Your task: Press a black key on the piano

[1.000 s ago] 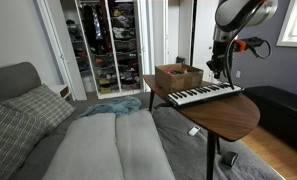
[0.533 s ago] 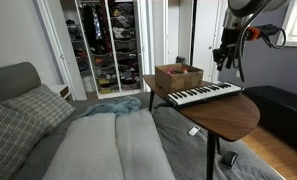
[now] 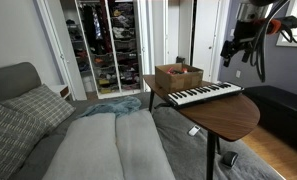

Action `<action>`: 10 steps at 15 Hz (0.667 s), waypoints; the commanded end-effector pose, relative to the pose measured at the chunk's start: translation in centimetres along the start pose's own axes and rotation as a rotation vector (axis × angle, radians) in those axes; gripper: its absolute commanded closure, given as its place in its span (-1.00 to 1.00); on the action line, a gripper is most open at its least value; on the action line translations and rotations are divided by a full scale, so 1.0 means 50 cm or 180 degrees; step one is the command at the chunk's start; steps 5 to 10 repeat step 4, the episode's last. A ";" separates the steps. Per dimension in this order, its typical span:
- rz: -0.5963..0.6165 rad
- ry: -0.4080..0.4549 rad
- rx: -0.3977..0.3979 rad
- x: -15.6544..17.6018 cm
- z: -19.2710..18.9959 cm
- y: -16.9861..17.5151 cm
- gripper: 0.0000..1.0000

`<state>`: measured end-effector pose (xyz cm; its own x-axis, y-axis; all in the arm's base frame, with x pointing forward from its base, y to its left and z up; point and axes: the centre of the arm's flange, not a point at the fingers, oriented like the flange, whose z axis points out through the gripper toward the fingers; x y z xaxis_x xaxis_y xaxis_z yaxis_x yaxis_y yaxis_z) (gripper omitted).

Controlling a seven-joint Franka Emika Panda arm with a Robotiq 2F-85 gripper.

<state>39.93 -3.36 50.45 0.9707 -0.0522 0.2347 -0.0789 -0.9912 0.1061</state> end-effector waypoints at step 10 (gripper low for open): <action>-0.0002 -0.0007 0.0000 -0.003 0.001 0.000 -1.00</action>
